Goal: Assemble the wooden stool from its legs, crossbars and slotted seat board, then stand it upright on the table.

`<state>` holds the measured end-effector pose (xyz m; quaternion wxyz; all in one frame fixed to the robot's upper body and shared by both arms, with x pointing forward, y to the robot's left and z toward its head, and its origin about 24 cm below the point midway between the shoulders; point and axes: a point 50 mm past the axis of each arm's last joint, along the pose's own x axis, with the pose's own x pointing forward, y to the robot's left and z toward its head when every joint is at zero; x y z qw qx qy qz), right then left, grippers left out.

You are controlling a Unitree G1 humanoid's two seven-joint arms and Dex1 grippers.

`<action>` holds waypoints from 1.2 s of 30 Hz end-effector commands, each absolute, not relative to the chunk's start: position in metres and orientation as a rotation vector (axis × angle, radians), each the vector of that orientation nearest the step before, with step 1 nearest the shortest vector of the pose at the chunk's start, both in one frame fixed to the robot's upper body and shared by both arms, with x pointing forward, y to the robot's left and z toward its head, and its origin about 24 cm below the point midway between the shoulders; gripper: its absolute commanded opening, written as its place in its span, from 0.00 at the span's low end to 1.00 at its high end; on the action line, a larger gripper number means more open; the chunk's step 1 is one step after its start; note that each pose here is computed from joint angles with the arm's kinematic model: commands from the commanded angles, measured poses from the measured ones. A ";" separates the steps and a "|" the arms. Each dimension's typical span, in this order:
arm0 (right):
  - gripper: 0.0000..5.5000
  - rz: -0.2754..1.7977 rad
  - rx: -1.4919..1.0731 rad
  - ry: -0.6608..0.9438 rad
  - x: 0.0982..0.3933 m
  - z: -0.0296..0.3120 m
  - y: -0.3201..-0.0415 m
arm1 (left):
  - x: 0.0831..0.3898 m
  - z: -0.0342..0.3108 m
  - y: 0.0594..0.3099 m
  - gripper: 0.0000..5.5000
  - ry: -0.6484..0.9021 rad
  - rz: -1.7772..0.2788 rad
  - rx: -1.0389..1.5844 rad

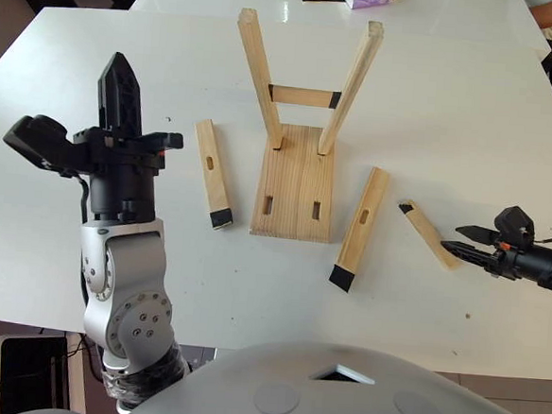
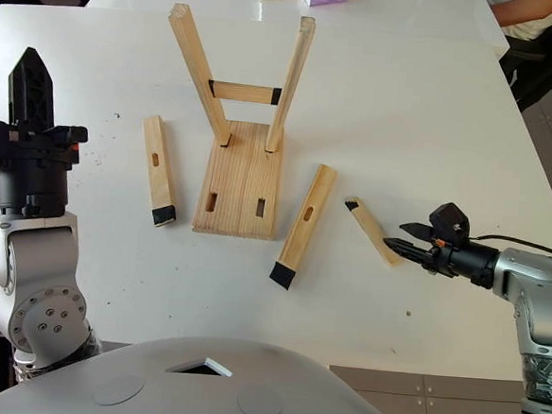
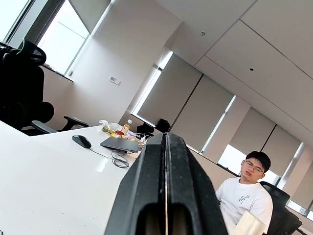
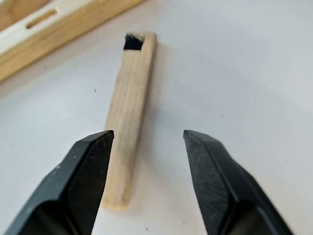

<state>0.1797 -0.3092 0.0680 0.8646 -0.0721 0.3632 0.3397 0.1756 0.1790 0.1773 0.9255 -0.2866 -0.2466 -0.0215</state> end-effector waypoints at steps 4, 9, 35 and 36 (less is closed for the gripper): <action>0.48 0.774 -0.151 0.817 0.170 0.060 -0.312 | 0.177 0.166 0.180 0.00 -0.474 -0.025 -0.581; 0.48 0.818 -0.119 0.847 0.160 0.052 -0.312 | 0.179 0.162 0.181 0.00 -0.460 -0.028 -0.582; 0.48 0.892 -0.038 0.847 0.109 0.029 -0.302 | 0.184 0.150 0.183 0.00 -0.432 -0.036 -0.589; 0.48 0.891 -0.056 0.839 0.104 0.029 -0.301 | 0.184 0.150 0.183 0.00 -0.431 -0.037 -0.590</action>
